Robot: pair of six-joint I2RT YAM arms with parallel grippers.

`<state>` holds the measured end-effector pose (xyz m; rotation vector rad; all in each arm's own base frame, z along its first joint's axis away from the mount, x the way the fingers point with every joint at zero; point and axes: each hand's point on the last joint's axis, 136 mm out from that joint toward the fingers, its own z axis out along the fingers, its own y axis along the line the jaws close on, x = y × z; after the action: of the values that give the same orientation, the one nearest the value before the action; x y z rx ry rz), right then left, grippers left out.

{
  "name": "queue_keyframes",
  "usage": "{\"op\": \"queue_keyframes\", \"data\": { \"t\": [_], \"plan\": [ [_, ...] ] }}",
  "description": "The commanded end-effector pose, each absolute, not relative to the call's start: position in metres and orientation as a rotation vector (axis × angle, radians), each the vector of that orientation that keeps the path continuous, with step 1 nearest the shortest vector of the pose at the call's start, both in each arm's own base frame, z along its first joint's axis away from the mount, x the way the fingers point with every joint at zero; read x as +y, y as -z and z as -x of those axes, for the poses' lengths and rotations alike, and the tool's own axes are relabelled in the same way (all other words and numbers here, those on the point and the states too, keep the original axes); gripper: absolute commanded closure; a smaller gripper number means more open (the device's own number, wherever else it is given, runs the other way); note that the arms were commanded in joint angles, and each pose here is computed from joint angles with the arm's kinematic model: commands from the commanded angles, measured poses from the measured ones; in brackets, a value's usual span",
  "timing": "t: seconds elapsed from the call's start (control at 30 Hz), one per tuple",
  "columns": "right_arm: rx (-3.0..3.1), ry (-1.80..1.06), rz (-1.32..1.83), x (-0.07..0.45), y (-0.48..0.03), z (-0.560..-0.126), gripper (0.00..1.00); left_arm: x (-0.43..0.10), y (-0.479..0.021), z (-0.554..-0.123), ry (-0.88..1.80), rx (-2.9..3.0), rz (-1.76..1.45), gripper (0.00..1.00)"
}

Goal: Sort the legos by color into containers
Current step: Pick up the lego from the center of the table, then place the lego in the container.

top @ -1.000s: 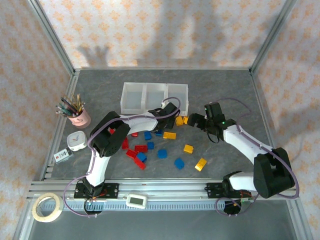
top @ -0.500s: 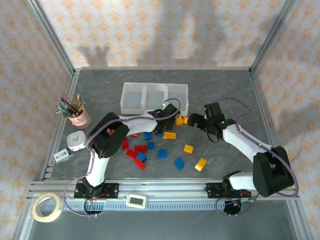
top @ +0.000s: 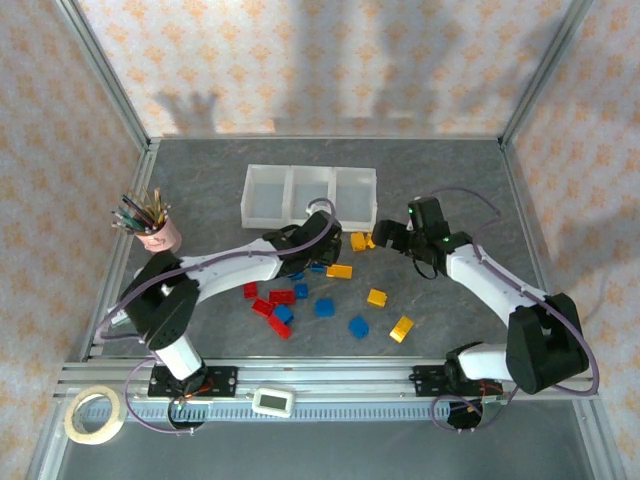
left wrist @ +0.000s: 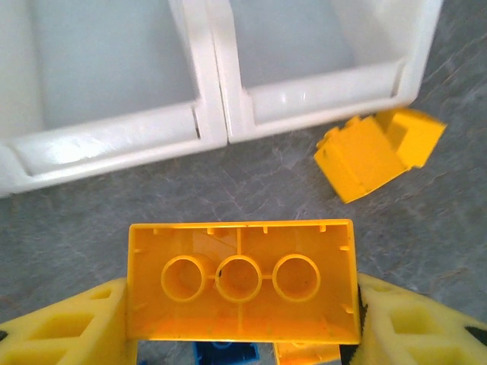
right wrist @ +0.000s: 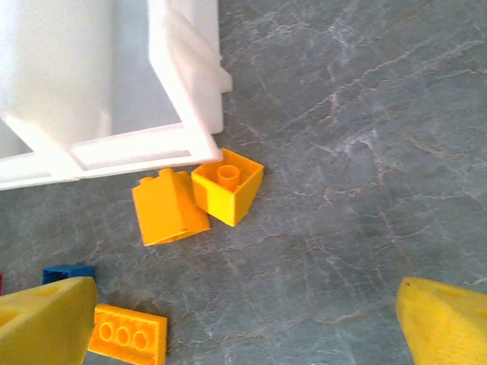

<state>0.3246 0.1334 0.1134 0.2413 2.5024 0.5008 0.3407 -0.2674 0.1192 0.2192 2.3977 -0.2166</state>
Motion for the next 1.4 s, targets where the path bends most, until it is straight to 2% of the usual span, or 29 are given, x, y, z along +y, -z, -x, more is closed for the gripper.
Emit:
{"op": "queue_keyframes", "data": {
  "t": [0.0,0.2,0.37,0.5,0.73,0.87,1.03,1.2,1.37],
  "plan": [
    [2.447,-0.551,-0.168,0.15,-0.138,-0.332,0.0,-0.235,-0.143,-0.348,0.18,2.363,-0.08,0.45],
    [2.417,-0.544,-0.115,0.177,-0.144,-0.34,0.0,-0.169,-0.172,-0.387,0.141,2.286,0.202,0.46],
    [2.403,-0.544,-0.102,0.198,-0.145,-0.349,0.0,-0.12,-0.168,-0.425,0.053,2.26,0.391,0.47],
    [2.39,-0.532,-0.125,0.203,-0.144,-0.356,0.0,-0.1,-0.159,-0.452,0.047,2.253,0.457,0.47],
    [2.394,-0.508,-0.14,0.204,-0.141,-0.364,0.0,-0.088,-0.135,-0.488,-0.016,2.287,0.478,0.45],
    [2.394,-0.501,-0.136,0.204,-0.142,-0.366,0.0,-0.093,-0.127,-0.499,-0.011,2.312,0.452,0.37],
    [2.392,-0.486,-0.125,0.204,-0.145,-0.369,0.0,-0.09,-0.13,-0.501,-0.035,2.31,0.449,0.25],
    [2.386,-0.454,-0.112,0.201,-0.15,-0.371,0.0,-0.09,-0.131,-0.5,-0.04,2.316,0.436,0.18],
    [2.378,-0.418,-0.117,0.195,-0.155,-0.369,0.0,-0.096,-0.146,-0.495,0.024,2.314,0.413,0.16]
  ]
}}
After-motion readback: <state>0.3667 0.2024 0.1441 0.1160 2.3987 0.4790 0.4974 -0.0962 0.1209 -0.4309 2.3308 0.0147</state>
